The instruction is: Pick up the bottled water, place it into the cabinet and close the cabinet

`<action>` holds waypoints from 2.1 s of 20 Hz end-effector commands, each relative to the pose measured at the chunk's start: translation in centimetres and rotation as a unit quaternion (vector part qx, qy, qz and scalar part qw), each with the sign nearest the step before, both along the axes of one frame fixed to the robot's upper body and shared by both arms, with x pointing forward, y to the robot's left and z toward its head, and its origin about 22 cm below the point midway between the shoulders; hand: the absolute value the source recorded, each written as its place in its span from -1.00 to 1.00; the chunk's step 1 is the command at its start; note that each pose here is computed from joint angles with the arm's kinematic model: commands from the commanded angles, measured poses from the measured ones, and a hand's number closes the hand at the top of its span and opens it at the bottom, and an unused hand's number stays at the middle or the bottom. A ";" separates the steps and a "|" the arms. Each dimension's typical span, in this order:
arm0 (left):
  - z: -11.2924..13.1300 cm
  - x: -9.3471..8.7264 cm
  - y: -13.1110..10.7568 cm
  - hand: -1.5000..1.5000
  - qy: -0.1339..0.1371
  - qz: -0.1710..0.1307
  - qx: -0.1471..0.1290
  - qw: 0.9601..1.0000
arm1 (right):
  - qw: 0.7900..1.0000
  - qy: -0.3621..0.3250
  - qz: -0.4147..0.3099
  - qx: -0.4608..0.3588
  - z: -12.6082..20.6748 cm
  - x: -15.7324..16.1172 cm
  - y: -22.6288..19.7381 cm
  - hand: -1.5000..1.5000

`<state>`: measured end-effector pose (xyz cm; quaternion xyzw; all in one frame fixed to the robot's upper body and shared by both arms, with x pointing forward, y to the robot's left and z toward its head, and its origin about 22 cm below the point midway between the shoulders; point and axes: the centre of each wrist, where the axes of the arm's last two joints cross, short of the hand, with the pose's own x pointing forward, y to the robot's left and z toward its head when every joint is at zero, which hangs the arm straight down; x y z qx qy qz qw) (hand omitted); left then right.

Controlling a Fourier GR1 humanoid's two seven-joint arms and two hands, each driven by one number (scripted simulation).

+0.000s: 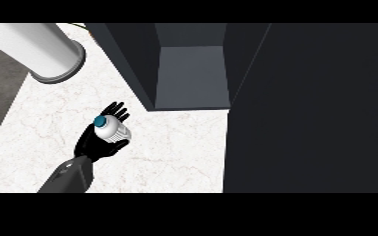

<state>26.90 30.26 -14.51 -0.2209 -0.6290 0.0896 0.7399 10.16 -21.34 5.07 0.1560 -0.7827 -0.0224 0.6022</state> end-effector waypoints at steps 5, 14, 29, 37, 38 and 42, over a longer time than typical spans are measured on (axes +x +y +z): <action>-0.8 0.0 -3.5 1.00 -0.049 -0.041 -0.069 0.996 | 1.000 0.007 -0.002 -0.008 0.4 -0.1 -0.1 -1.00; 0.9 2.0 -2.3 1.00 -0.073 -0.022 -0.038 0.996 | 1.000 0.006 0.002 -0.008 -0.4 -0.4 0.4 -1.00; -1.2 -3.3 0.4 1.00 -0.069 0.089 -0.074 0.991 | 1.000 0.005 -0.011 -0.002 -0.7 -0.7 -0.4 -1.00; 1.5 -2.2 -2.3 1.00 -0.061 0.058 -0.064 0.994 | 1.000 0.008 0.002 0.001 -1.6 -1.3 0.5 -1.00; 2.6 -1.1 -2.6 1.00 -0.064 0.057 -0.066 0.994 | 1.000 0.021 0.014 -0.006 -1.9 -0.9 0.6 -1.00; 6.2 0.5 -4.7 1.00 -0.075 0.051 -0.051 0.995 | 1.000 0.006 0.003 -0.002 -0.3 -0.2 0.2 -1.00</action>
